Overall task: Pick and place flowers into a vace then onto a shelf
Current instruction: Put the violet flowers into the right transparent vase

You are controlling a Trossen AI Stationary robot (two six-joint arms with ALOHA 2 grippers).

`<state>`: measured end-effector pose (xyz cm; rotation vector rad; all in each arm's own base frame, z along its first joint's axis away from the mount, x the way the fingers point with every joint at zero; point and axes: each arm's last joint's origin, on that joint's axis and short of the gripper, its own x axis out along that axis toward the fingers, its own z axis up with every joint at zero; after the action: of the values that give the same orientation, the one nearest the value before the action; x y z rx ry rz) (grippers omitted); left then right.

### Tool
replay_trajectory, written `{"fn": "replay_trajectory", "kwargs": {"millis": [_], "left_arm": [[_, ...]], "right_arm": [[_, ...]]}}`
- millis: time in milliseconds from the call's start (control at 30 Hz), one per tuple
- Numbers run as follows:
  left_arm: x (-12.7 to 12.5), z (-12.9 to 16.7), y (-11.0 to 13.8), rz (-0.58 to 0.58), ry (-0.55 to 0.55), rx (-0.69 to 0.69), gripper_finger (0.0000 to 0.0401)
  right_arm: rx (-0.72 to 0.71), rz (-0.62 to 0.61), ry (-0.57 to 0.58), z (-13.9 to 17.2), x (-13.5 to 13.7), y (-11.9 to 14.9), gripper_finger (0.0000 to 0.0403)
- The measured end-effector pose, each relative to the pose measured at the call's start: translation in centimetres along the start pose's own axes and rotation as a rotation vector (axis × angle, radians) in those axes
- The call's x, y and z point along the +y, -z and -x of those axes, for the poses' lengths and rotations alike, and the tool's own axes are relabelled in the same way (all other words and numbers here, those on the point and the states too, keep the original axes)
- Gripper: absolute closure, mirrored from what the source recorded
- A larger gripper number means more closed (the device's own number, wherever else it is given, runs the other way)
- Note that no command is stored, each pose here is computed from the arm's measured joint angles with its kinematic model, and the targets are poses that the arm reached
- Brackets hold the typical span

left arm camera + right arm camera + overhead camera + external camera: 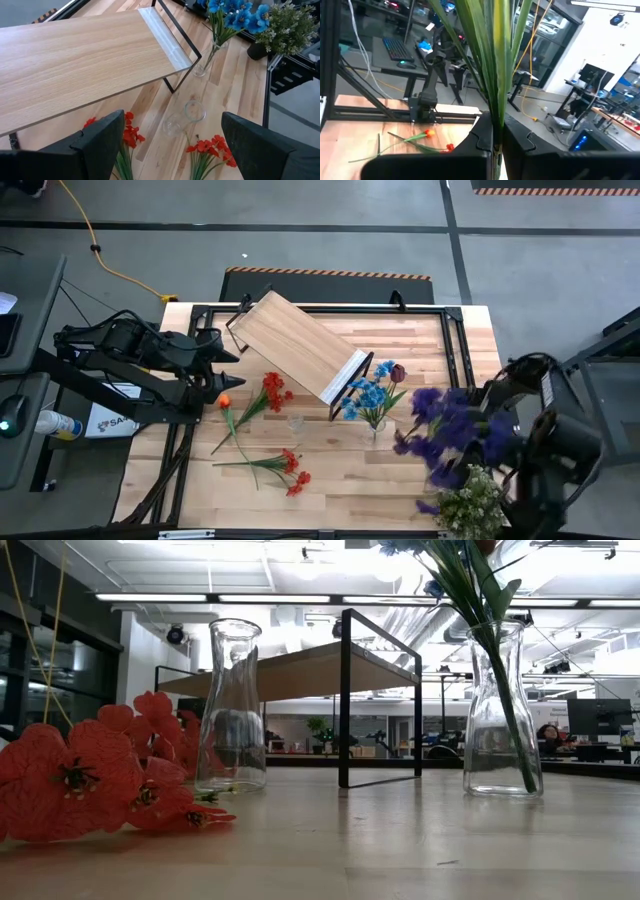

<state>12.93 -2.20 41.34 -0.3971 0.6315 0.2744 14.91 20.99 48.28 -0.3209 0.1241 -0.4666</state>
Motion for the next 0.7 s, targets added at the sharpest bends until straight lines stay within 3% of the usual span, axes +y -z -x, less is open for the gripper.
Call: {"fn": "replay_trajectory", "kwargs": {"millis": [700], "left_arm": [[-0.2,0.0,-0.5,0.021,-0.012,-0.072,0.0034]], "right_arm": [[-0.051,-0.028,-0.142,2.2,-14.0,-0.8,0.0395]]}}
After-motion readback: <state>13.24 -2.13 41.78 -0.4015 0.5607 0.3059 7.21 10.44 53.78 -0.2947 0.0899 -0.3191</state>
